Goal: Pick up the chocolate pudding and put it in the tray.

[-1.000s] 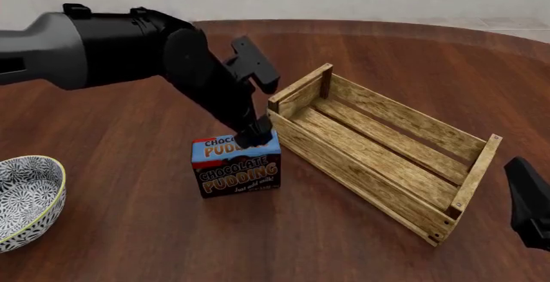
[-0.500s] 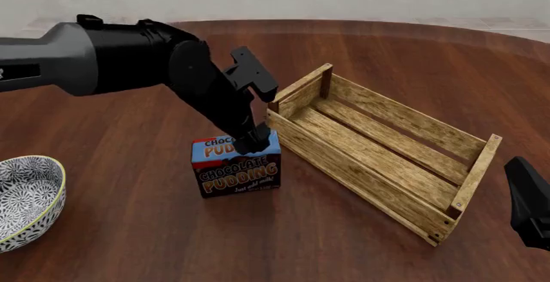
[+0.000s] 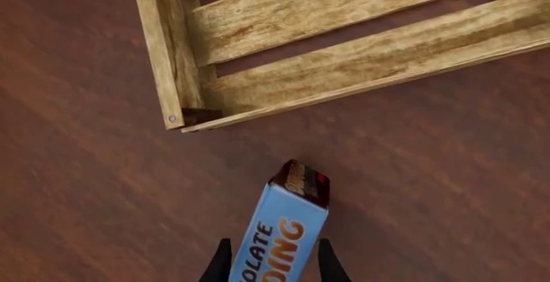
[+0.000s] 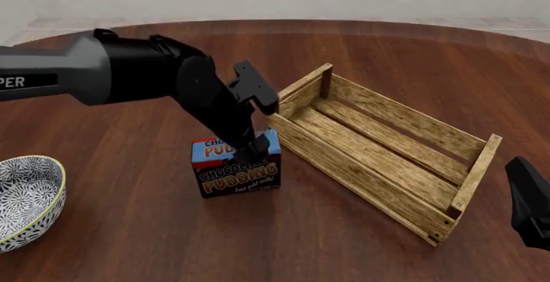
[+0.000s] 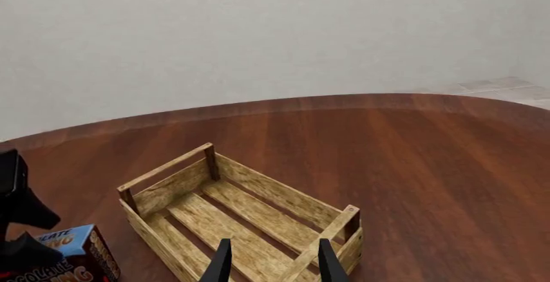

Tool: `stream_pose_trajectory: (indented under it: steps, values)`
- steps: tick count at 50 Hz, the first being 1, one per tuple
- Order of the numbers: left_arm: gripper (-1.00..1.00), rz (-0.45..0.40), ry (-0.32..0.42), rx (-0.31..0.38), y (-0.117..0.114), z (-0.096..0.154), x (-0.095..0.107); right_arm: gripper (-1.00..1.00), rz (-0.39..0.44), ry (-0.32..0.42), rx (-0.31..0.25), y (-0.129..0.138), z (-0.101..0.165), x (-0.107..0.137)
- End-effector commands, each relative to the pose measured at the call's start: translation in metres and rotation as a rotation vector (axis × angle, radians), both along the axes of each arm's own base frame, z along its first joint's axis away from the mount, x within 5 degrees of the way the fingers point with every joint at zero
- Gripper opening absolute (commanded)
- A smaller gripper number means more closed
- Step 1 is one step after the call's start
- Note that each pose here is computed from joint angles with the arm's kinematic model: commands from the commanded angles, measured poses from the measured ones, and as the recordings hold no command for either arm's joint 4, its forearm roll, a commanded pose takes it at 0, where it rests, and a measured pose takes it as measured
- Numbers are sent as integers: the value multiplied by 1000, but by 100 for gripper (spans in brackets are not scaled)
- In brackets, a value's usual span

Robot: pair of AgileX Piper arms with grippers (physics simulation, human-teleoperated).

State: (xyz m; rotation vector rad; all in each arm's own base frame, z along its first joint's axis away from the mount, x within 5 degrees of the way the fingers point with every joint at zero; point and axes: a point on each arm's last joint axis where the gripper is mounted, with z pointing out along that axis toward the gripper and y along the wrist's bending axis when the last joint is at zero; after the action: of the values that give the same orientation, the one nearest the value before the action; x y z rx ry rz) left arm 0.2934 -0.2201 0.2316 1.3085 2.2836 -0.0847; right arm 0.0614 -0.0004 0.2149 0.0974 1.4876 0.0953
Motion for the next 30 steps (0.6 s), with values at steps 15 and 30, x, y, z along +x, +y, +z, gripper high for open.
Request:
stream_pose_trajectory:
  steps: [15,30]
  values:
    - [100,9,39,37,7,-20,4,100,-3,-1,2,0,0,-2]
    - [100,7,44,29,2,-26,-2,100,-4,-2,0,0,0,-1]
